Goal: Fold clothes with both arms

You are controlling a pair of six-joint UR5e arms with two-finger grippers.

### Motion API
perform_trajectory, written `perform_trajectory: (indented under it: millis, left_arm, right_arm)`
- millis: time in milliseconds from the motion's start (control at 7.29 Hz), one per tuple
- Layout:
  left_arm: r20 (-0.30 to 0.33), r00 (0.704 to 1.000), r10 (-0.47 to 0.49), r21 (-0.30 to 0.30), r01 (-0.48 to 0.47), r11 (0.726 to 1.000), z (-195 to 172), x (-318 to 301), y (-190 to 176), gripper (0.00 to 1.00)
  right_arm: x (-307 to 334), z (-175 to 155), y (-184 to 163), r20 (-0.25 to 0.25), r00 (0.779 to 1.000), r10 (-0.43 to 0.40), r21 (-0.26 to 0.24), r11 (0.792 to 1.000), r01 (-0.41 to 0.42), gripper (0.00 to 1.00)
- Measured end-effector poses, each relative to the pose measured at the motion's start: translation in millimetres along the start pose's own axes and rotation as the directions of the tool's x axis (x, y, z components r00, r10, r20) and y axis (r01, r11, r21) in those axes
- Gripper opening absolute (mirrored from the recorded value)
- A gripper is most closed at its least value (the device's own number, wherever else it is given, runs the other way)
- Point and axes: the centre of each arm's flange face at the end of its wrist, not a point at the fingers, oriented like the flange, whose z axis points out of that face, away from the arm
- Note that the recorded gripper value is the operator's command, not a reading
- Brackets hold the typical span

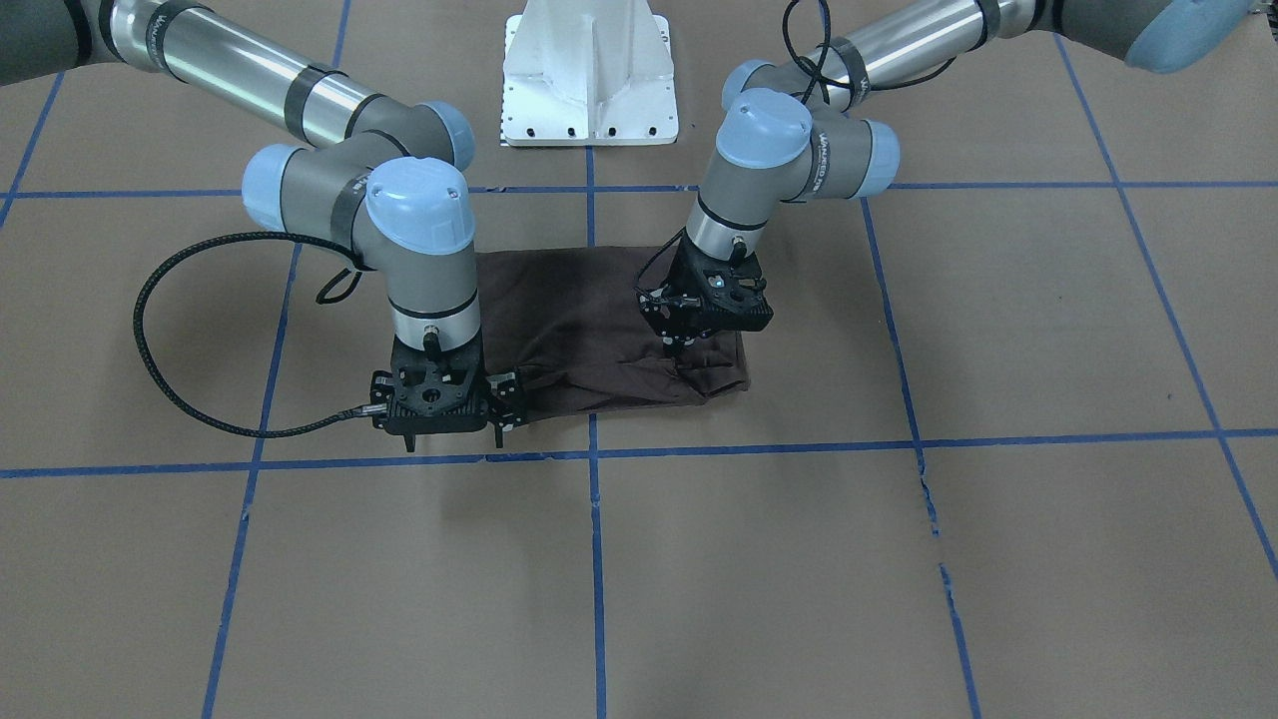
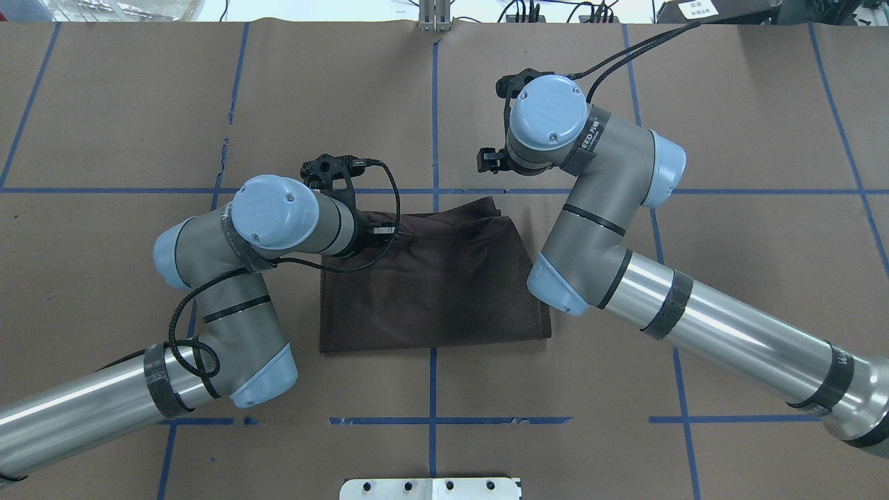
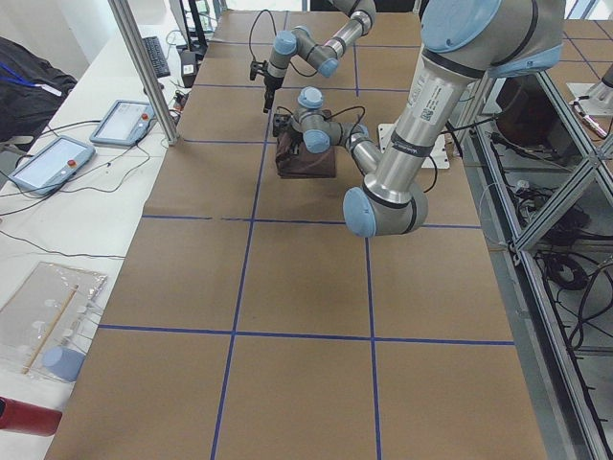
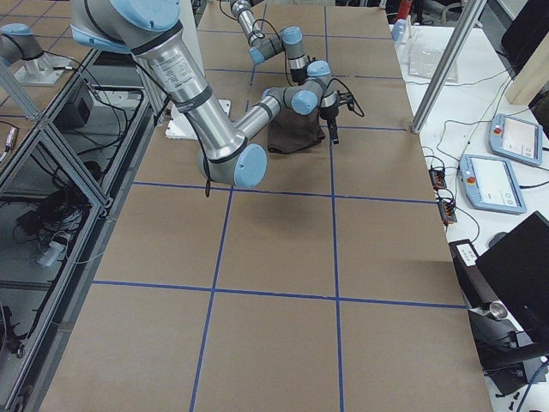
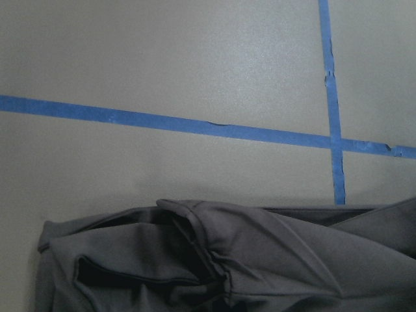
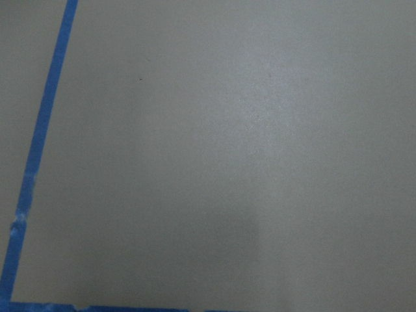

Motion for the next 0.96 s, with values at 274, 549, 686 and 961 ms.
perform_trajectory:
  millis: [274,549,686,961]
  left_arm:
    - [0.005,1.000,0.006,0.011,-0.006,1.000,-1.0,-1.6,-6.2,0.00]
    - [0.031,0.999,0.021,0.049,-0.022,0.999,-2.8,-12.2,-37.4,0.00]
    - [0.053,0.998,0.021,0.062,-0.024,0.998,3.2,-12.8,-55.7,0.00]
    - [0.084,0.996,0.014,0.068,-0.020,0.997,20.2,-10.0,-74.7,0.99]
  right_arm:
    - [0.1,0.0,-0.1,0.000,1.000,0.000,0.000,1.000,0.000,1.00]
    - [0.6,0.4,0.1,-0.001,1.000,0.000,0.000,1.000,0.000,1.00]
    - [0.8,0.6,0.2,-0.001,1.000,0.000,-0.001,1.000,0.000,1.00]
    - [0.7,0.4,0.2,0.001,1.000,0.000,0.001,1.000,0.000,1.00]
